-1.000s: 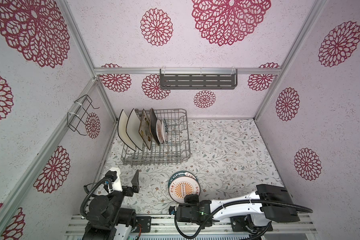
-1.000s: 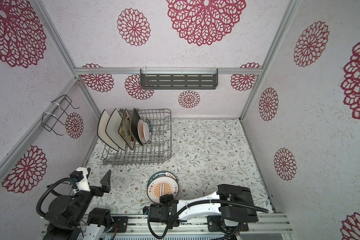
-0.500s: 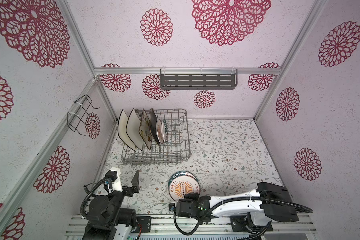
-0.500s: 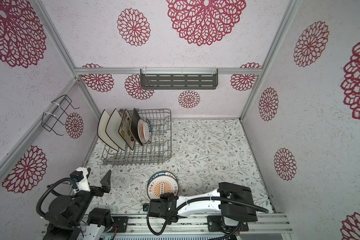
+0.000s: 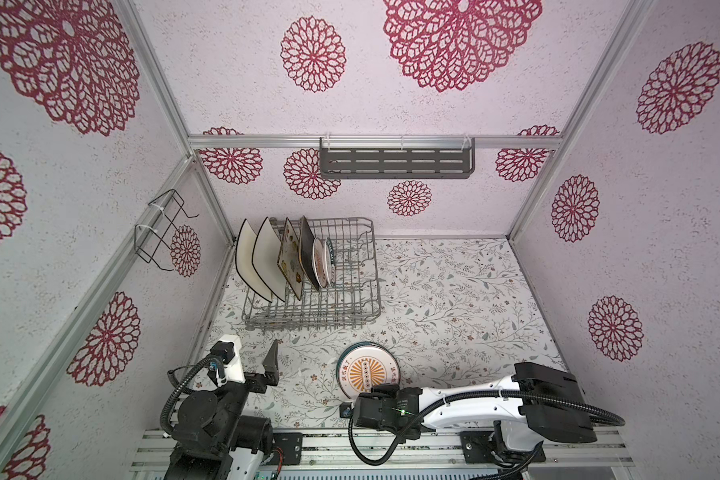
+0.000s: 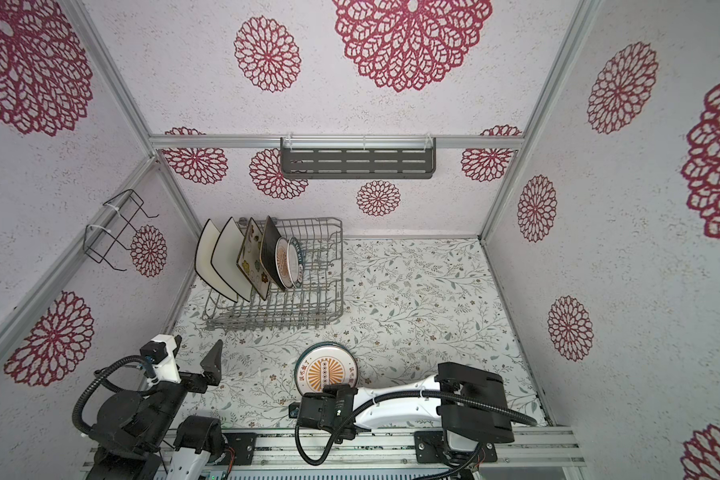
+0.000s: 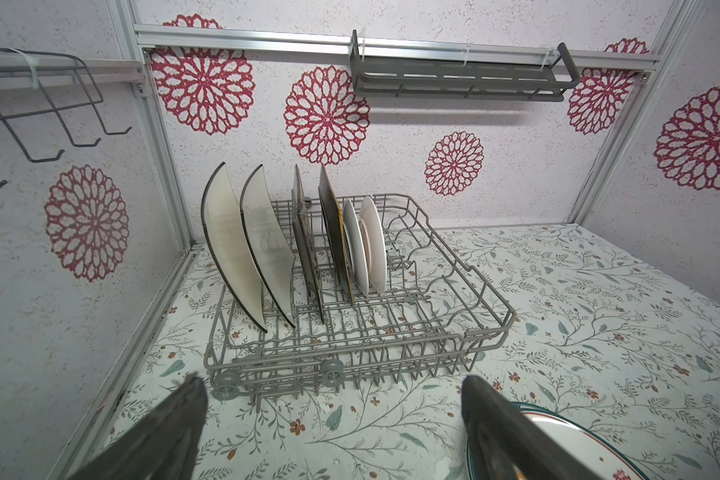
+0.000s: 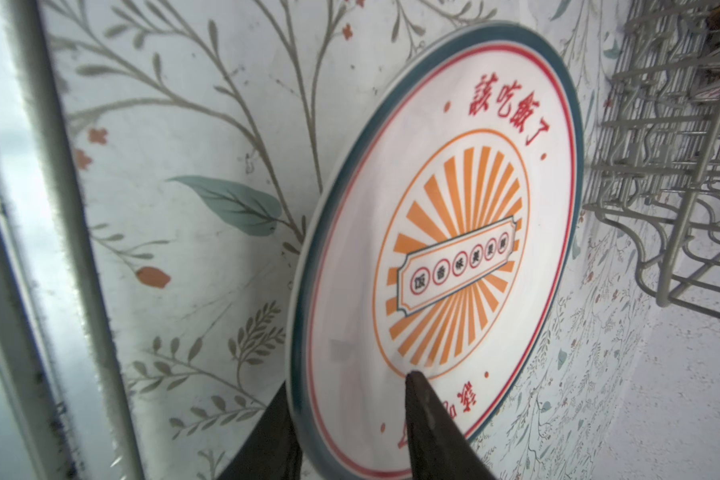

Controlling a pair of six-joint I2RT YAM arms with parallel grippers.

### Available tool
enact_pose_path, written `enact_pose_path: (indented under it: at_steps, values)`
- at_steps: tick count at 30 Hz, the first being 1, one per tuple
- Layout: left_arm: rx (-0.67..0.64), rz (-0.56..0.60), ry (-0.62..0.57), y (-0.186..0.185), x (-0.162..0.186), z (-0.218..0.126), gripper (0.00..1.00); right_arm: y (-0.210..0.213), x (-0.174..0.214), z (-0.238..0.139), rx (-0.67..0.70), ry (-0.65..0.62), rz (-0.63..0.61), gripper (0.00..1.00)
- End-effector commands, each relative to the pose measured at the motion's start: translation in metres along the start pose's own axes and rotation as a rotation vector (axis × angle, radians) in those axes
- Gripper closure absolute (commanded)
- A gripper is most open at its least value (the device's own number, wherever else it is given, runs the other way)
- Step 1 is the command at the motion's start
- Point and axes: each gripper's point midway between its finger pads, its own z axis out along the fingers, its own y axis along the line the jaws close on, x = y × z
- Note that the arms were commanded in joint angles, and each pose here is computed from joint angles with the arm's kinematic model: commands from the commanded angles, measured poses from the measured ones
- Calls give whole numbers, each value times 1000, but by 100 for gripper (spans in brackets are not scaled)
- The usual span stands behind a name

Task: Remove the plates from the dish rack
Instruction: 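Set the orange-sunburst plate on the stack and open the right gripper, then move the right gripper back to the rack toward the green-rimmed plate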

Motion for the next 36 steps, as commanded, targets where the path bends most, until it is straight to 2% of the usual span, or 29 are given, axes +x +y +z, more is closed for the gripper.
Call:
enact_pose_path:
  at_steps: [1,13,14,15,18,25,30,33,36]
  values:
    - [17,13,-25,-3,-4,-2,3,-11,-8,-13,-7,-32,63,57]
    - [19,14,-25,-3,-4,-2,3,-15,-5,-11,-13,-18,94,55]
    - [21,14,-25,-3,-4,-2,3,-16,-5,-12,-9,-19,101,46]
    - [20,14,-25,-3,-4,-2,3,-17,-6,-12,-7,-20,109,33]
    - [20,14,-25,-3,-4,-2,3,-18,-8,-15,-24,-34,126,18]
    - [19,14,-26,-3,-4,-2,3,-13,-9,-23,-78,-57,123,9]
    - [21,14,-25,-4,-4,-2,3,-25,-26,-43,-109,-147,145,1]
    - [21,14,-24,-4,-3,-1,3,-47,-45,-58,-169,-236,253,1]
    - [22,16,-25,-4,-4,-2,3,-84,-59,-70,-143,-316,374,1]
